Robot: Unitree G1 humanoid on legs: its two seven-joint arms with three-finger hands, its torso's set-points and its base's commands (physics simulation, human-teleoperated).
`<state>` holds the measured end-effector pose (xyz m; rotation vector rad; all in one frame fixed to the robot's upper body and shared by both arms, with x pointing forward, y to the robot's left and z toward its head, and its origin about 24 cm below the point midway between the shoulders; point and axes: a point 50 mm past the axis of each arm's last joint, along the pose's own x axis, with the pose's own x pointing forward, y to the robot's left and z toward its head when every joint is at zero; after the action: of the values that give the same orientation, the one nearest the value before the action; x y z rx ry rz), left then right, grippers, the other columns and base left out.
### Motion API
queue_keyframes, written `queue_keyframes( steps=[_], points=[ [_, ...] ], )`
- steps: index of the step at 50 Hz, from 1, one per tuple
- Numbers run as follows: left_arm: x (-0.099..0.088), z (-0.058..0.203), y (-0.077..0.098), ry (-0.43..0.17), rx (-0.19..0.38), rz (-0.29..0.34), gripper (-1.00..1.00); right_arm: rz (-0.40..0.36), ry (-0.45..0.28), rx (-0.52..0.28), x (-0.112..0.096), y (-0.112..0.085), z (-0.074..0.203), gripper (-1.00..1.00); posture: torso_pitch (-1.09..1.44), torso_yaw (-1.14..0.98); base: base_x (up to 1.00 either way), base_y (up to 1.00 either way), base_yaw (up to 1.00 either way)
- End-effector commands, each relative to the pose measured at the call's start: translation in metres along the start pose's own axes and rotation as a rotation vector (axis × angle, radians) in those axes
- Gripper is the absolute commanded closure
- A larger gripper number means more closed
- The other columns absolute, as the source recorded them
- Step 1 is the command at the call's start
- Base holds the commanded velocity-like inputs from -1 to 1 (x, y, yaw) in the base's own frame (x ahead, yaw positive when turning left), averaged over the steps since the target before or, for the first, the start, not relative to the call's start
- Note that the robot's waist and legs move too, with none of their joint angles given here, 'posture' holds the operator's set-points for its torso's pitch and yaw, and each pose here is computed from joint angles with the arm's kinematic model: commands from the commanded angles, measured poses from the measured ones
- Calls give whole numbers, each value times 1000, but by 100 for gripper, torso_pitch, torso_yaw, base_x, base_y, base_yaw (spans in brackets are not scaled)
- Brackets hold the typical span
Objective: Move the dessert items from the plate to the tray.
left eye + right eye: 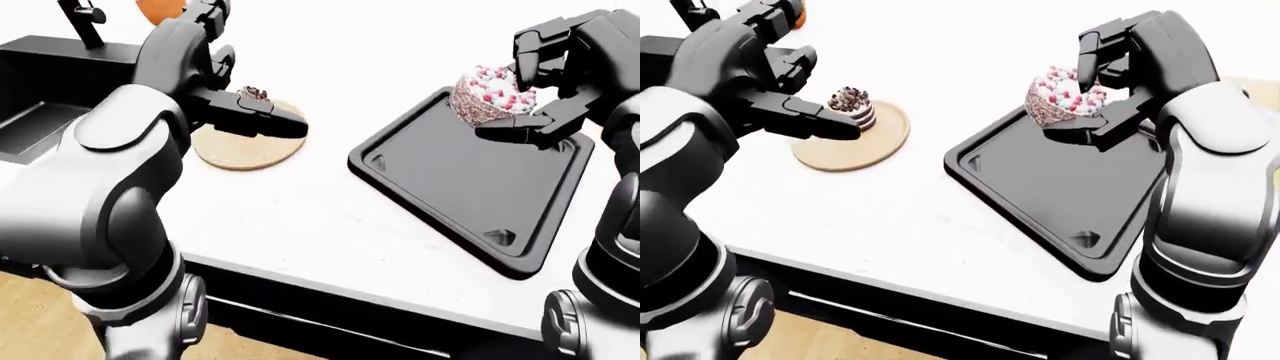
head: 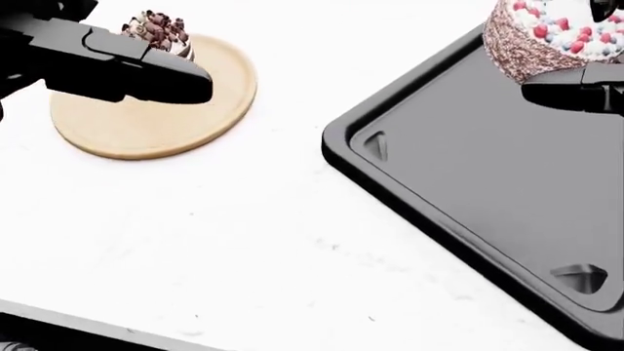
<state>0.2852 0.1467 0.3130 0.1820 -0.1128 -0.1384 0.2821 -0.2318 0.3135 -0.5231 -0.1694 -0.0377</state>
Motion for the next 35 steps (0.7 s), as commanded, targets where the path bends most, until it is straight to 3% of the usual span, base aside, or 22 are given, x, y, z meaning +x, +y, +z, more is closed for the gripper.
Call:
queue_keyframes(
  steps=[1,4,10,20,35],
  points=[
    [0,16,4,-98,12,35,-100,-92,-103,-29,-9,-15,21,96,0,0,0,0,0],
    [5,15,4,-95,13,42,-100,-94,-94,-32,-9,-16,17,95,0,0,0,0,0],
    [7,18,4,-97,17,46,-100,-107,-9,-51,-7,-21,0,95,0,0,0,0,0],
    [8,14,5,-91,19,50,-100,-129,114,-149,2,-29,-14,98,0,0,0,0,0],
    [7,15,4,-91,20,47,-100,-160,206,-199,14,-23,-55,100,0,0,0,0,0]
  ],
)
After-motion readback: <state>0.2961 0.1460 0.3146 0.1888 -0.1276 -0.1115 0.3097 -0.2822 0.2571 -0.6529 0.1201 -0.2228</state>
